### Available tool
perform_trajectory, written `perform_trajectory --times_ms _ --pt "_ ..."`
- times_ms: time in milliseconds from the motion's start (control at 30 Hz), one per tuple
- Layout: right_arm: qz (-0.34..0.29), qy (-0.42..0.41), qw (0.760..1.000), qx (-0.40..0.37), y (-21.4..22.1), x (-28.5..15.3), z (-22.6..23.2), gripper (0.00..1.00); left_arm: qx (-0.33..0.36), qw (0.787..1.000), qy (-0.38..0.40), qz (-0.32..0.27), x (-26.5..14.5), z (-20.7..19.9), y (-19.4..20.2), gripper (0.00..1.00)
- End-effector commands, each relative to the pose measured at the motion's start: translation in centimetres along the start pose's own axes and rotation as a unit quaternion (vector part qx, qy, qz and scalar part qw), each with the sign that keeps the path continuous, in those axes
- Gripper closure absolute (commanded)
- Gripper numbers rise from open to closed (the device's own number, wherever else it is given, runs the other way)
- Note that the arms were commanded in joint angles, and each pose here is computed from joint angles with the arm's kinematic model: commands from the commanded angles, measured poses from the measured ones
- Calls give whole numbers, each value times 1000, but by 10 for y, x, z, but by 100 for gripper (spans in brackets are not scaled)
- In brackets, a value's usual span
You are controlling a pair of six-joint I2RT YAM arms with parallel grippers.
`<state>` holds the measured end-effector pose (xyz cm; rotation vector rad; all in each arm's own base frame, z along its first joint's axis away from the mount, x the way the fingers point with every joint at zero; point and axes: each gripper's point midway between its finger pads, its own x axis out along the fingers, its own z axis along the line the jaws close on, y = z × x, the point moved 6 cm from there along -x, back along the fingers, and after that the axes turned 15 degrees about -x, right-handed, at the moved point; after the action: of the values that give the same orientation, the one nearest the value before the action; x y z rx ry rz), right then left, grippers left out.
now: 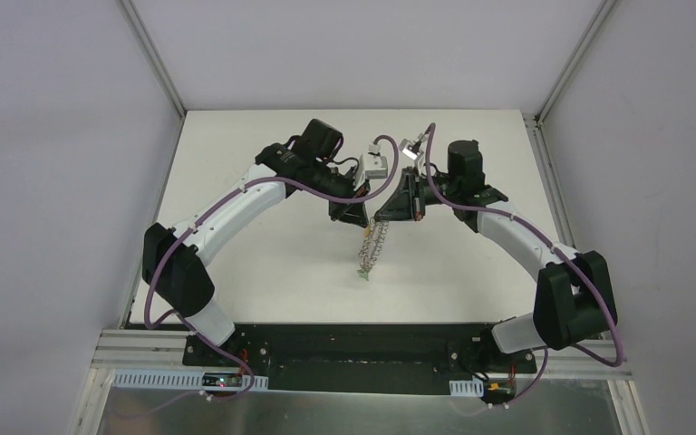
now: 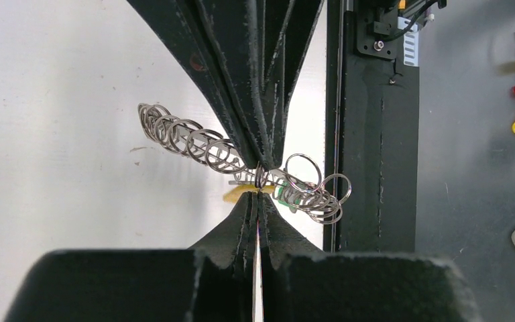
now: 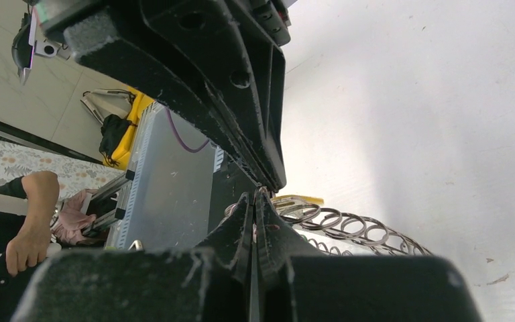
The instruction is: Put the keys on the keyring
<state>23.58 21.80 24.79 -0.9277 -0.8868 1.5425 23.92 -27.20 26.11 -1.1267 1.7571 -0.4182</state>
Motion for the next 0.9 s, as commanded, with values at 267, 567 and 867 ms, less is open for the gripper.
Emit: perform_trajectory --times_ms 267,567,867 --pt "-18 26 999 -3 -14 -2 -14 100 46 998 -24 36 9 -10 8 100" --pt "-20 32 999 3 -10 -2 -18 100 42 996 -63 45 16 -6 6 100" --pt "-23 1 999 -29 -9 -12 -6 100 7 998 -61 0 -2 -1 -7 67"
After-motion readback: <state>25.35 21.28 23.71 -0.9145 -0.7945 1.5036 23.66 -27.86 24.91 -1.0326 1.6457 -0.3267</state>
